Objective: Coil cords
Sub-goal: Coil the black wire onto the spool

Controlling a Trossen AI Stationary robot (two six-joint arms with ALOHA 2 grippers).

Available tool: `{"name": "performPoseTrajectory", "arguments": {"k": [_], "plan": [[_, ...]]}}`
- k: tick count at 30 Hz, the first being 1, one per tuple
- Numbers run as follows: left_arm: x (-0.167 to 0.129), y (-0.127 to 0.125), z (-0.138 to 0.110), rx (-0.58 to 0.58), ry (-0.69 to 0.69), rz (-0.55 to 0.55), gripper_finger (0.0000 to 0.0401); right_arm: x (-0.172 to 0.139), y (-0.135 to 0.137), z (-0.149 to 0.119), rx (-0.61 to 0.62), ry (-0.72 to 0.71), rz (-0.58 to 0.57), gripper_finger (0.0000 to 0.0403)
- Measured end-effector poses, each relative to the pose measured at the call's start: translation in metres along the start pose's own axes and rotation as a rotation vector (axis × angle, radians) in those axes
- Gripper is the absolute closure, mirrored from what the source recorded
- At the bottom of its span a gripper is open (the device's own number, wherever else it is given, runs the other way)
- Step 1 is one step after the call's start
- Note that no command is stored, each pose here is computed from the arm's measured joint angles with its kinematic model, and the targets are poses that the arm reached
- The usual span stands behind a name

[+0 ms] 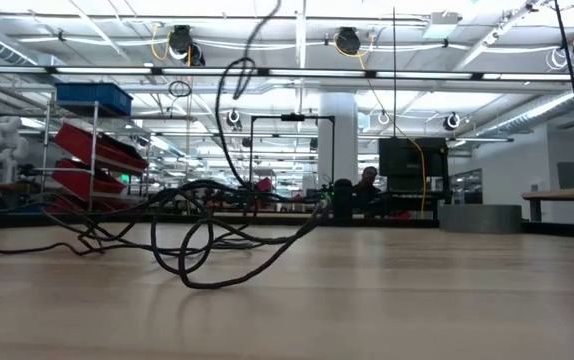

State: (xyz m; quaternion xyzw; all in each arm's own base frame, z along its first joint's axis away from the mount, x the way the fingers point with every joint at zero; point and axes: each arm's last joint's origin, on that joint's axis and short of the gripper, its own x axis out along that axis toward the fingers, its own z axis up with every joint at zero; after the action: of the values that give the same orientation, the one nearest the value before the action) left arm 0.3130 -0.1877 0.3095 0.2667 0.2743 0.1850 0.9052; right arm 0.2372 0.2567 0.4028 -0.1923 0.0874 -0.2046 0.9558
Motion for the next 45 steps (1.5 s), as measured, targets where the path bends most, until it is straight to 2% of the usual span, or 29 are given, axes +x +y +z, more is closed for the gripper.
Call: {"name": "performPoseTrajectory", "arguments": {"k": [11, 20, 28, 34, 39, 45], "plan": [[-0.041, 0.019, -0.015, -0.054, 0.021, 0.089, 0.0389, 0.000, 0.000, 0.000, 0.001, 0.000, 0.000, 0.0403], [-0.076, 0.020, -0.013, -0.082, -0.063, 0.024, 0.0389, 0.008, 0.001, 0.000, -0.027, 0.003, 0.103, 0.0403], [-0.093, 0.016, -0.006, -0.102, -0.143, -0.010, 0.0389, 0.020, 0.000, -0.003, -0.036, 0.021, 0.192, 0.0403], [-0.099, 0.013, 0.005, -0.133, -0.206, -0.032, 0.0389, 0.028, 0.006, -0.011, -0.132, 0.049, 0.241, 0.0403], [-0.104, 0.011, 0.012, -0.183, -0.254, -0.055, 0.0389, 0.036, 0.010, -0.014, -0.186, 0.057, 0.235, 0.0403], [-0.108, 0.013, 0.019, -0.312, -0.273, -0.126, 0.0389, 0.044, 0.010, -0.017, -0.198, 0.074, 0.214, 0.0403]]}}
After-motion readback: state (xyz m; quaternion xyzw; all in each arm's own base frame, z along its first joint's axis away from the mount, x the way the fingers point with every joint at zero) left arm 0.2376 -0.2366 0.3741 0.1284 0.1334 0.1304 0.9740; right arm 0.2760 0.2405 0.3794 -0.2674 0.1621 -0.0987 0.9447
